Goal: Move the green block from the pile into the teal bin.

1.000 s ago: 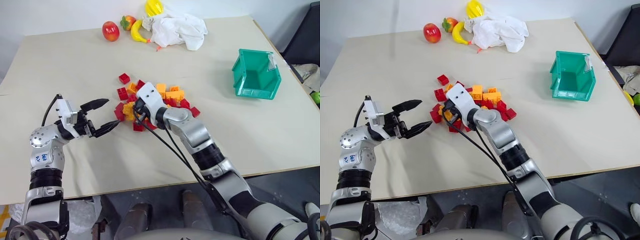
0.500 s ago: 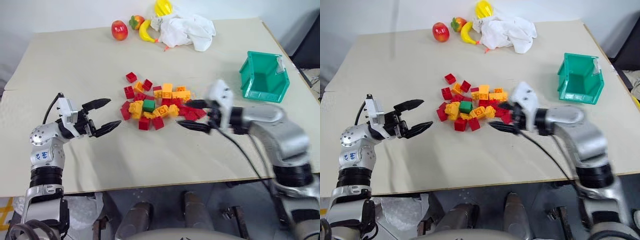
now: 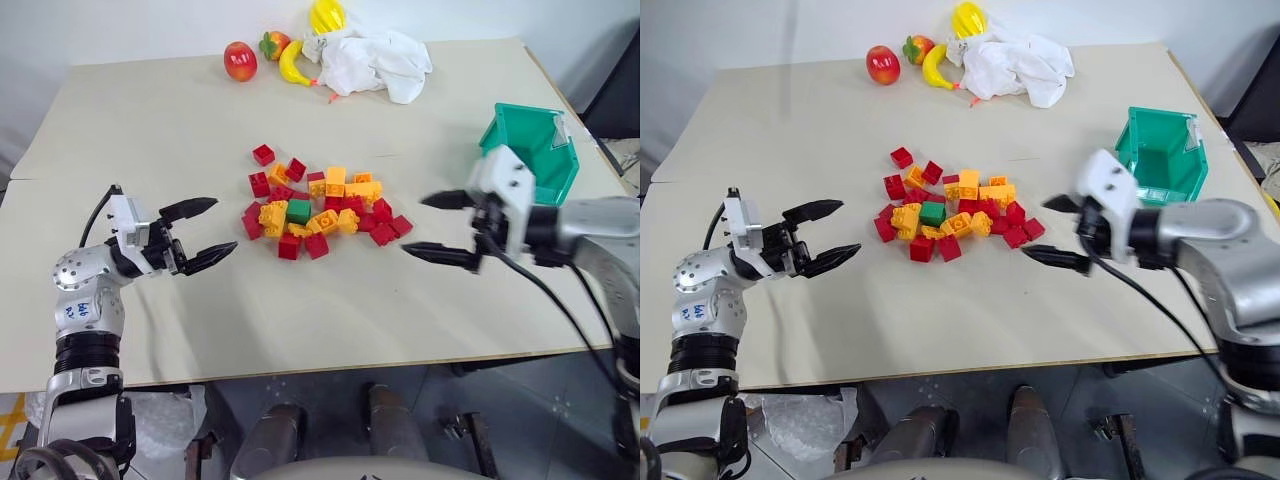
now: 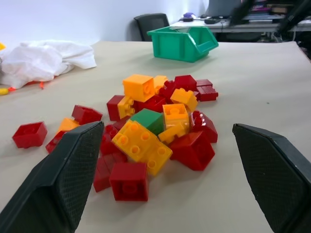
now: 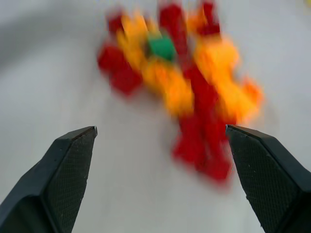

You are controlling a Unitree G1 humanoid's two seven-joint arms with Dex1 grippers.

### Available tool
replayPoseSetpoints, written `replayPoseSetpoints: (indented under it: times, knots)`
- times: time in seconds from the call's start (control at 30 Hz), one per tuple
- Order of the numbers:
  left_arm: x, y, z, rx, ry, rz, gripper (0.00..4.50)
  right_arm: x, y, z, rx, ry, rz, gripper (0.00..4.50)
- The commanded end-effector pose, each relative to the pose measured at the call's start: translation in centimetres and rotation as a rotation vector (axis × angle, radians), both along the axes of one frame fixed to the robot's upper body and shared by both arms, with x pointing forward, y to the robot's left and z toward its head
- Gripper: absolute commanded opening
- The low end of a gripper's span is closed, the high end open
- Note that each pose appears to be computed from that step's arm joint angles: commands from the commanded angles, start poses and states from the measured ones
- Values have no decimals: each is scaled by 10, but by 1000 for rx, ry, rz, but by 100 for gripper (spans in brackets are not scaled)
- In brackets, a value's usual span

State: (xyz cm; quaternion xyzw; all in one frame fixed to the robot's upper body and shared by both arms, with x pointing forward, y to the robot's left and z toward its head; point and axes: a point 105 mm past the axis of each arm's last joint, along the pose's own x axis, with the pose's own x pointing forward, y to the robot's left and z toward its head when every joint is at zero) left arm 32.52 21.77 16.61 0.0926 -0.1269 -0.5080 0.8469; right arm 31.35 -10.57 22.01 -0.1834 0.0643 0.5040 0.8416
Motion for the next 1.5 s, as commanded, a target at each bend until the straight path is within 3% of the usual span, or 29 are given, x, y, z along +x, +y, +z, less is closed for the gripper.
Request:
replayPoseSetpoints:
  times: [0.03, 0.43, 0.73, 0.9, 1.0, 1.23, 1.5]
  knots:
    - [-1, -2, 7, -2, -33, -11, 450, 23, 63, -5, 27, 4, 38, 441]
    - [-5, -1, 9, -11, -59, 9, 450, 86, 129, -34, -79, 5, -52, 441]
    - [-11, 2, 5, 10, -42, 10, 450, 83, 142, -51, -155, 61, 35, 441]
    - [-12, 7, 2, 57, -19, 8, 450, 84, 158, -52, -108, 85, 36, 441]
    - [-13, 9, -3, 112, 14, 5, 450, 85, 165, -47, -72, 89, 31, 385]
    - [-13, 13, -4, 176, 25, 4, 450, 87, 164, -45, -71, 87, 23, 147]
    - [-8, 6, -2, 201, 22, -4, 450, 80, 142, -1, 26, 2, 29, 146]
